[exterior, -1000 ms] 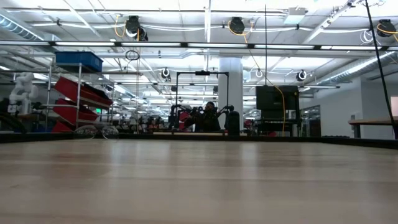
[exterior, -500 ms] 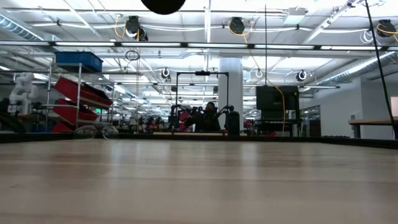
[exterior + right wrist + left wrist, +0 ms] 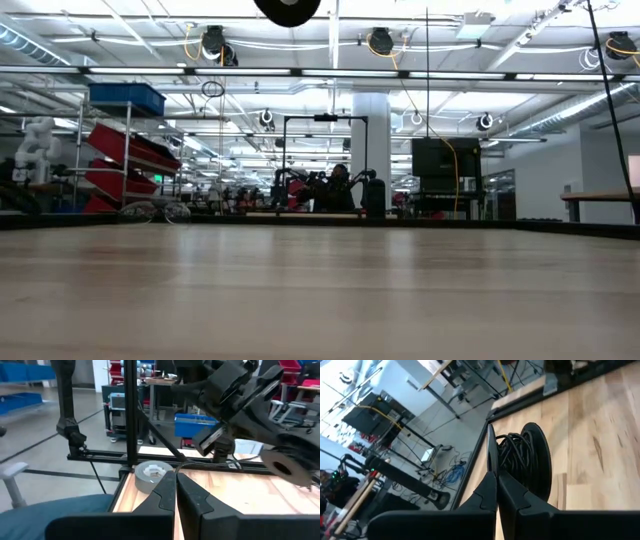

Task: Coil cords
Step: Uncoil the black wire from the spool

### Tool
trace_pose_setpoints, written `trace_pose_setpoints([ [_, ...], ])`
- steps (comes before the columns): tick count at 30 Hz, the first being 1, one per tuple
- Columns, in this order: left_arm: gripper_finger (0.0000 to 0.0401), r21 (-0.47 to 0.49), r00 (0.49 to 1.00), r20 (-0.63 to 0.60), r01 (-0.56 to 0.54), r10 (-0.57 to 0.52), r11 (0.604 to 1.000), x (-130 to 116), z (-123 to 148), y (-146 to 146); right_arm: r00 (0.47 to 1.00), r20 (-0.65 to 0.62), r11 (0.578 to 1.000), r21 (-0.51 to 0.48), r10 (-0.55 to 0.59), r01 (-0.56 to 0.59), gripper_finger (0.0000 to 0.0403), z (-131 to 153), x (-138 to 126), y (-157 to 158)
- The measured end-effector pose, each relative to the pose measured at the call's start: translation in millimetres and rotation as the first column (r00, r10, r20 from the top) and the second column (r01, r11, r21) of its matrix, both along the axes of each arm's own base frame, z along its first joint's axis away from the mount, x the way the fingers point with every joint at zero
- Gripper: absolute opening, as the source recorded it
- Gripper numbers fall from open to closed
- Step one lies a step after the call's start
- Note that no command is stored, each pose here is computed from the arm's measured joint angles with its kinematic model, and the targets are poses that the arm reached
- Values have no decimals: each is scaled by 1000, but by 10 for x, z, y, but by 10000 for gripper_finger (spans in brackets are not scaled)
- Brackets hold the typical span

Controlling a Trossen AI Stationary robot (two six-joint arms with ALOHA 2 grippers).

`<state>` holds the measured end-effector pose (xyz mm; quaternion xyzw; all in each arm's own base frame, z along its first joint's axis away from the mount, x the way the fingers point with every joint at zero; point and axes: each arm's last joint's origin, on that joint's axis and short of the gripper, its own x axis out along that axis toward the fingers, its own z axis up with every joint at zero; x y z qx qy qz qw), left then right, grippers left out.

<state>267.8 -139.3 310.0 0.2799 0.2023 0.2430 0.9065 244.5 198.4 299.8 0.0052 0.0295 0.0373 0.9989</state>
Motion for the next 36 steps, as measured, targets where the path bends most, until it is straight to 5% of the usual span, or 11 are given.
trace_pose_setpoints([
  [10, 1, -17, 994, 103, 32, -30, 999, 41, 134, -64, 998, 2, 997, 30, 67, -67, 0, -159, 299, -99],
  [36, 1, 28, 973, 130, 187, -189, 982, -155, 220, -435, 956, -271, 993, -7, -111, 114, 0, -483, 366, -322],
])
